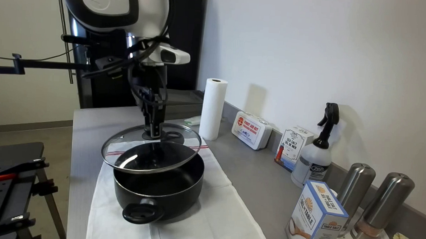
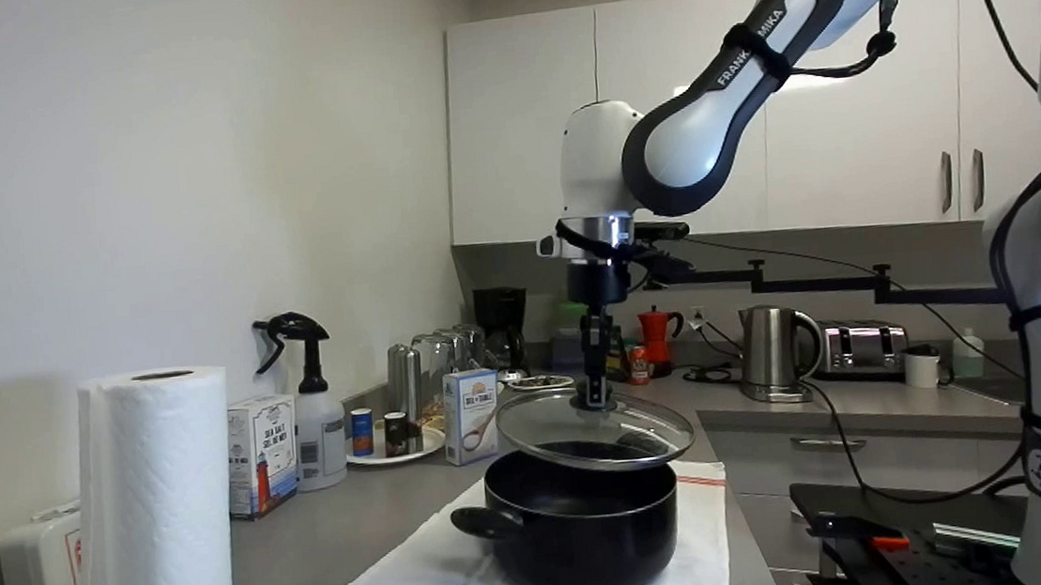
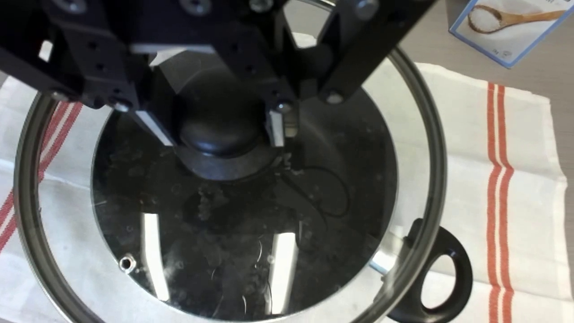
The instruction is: Use the lid to cover the pot
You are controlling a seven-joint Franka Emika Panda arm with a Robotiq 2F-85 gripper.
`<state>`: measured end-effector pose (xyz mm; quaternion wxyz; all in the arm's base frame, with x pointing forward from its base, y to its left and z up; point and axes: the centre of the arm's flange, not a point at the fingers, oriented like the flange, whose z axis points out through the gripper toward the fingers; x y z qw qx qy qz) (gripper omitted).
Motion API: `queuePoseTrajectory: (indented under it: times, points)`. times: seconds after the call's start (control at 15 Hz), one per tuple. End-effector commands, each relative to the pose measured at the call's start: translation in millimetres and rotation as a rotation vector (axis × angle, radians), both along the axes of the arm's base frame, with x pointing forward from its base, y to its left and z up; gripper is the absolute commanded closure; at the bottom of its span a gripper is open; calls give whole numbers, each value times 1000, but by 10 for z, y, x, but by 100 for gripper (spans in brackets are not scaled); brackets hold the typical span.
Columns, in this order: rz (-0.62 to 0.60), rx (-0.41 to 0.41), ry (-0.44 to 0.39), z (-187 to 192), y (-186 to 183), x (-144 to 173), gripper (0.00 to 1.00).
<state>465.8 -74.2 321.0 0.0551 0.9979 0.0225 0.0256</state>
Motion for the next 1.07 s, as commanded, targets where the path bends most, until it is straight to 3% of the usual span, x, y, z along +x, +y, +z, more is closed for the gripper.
queuePoseTrajectory:
  times: [0.0, 1.0]
  points:
    - [-23, -7, 4, 37, -28, 78, 75]
    - [-75, -23, 31, -240, -175, 434, 75]
